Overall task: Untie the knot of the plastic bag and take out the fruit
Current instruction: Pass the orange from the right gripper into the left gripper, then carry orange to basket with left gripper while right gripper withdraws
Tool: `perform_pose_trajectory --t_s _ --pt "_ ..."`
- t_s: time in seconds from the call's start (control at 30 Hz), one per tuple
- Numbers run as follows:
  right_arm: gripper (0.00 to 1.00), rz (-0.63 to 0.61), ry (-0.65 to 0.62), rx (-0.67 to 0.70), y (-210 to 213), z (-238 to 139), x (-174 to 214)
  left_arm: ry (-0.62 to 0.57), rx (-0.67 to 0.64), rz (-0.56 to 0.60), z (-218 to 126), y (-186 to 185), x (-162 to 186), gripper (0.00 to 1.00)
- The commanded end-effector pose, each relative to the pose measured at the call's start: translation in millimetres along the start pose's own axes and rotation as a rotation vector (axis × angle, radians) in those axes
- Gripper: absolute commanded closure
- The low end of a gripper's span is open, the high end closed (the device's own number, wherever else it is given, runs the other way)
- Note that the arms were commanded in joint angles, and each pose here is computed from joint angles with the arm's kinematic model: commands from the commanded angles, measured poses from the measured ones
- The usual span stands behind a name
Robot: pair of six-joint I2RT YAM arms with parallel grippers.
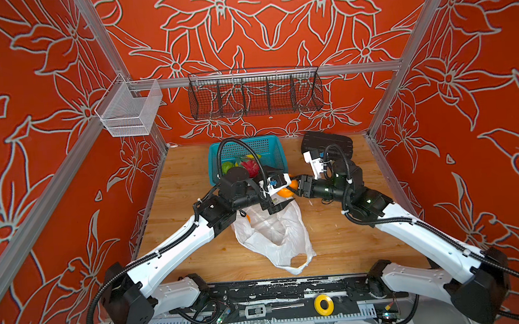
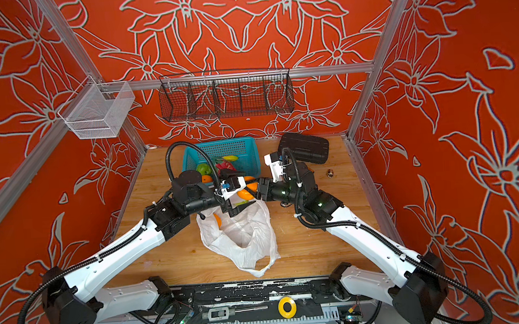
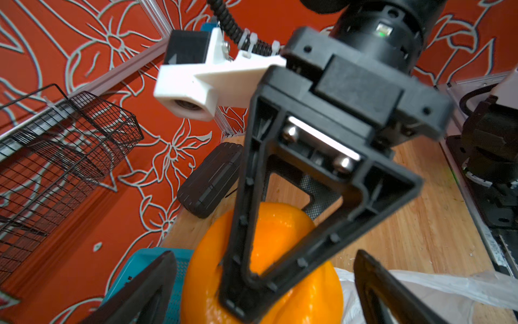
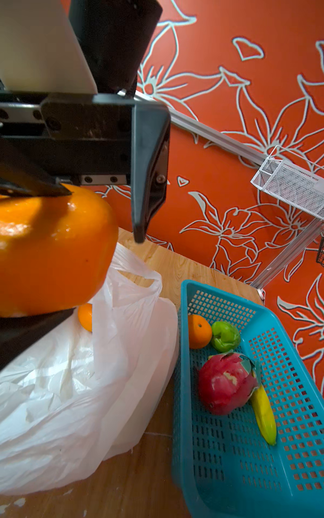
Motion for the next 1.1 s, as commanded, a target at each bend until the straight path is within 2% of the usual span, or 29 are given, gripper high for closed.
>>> perform_pose_trajectory --t_s 0.0,0.1,0.2,0.3,0.4,0.5,0.63,0.83,1.07 --pt "0.53 -0.013 -0.035 -0.063 17 -7 -11 -0.044 0.025 0.041 3 -2 -12 0.12" --pt "0.54 -0.007 -0.033 -0.069 16 -6 -10 -0.041 0.034 0.036 4 -5 -10 0.28" --pt "0.53 -0.008 -0.038 -0.07 16 -7 -10 -0.022 0.015 0.033 5 -5 -6 0.37" --pt "0.44 -0.009 -0.04 -0.066 16 -8 -10 -0.009 0.001 0.025 5 -4 -3 0.47" --pt "0.18 -0.013 -0.063 -0.062 17 -12 -12 0.004 -0.023 0.004 4 -2 -1 0.48" --pt "0.09 -0.023 -0.11 -0.041 18 -20 -16 0.017 -0.061 -0.023 3 2 1 0.49" --pt "0.05 -0.037 -0.187 0.009 13 -32 -19 0.034 -0.143 -0.087 1 15 -1 0.52" --pt "0.03 -0.053 -0.269 0.128 -9 -44 -14 0.073 -0.332 -0.281 -10 57 -2 0.56" --pt "0.03 -0.049 -0.195 0.123 -28 -17 -1 0.216 -0.527 -0.538 -12 107 24 0.56"
Point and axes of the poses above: each gripper's point midway between its finger pads, its own z axis out along the fingers, its own y axis along the line the jaws close on, x = y × z, the point moved 5 cm from there along -z, back along the fingers, and after that the axes turned 4 degrees about -z, right-handed, at the moved point
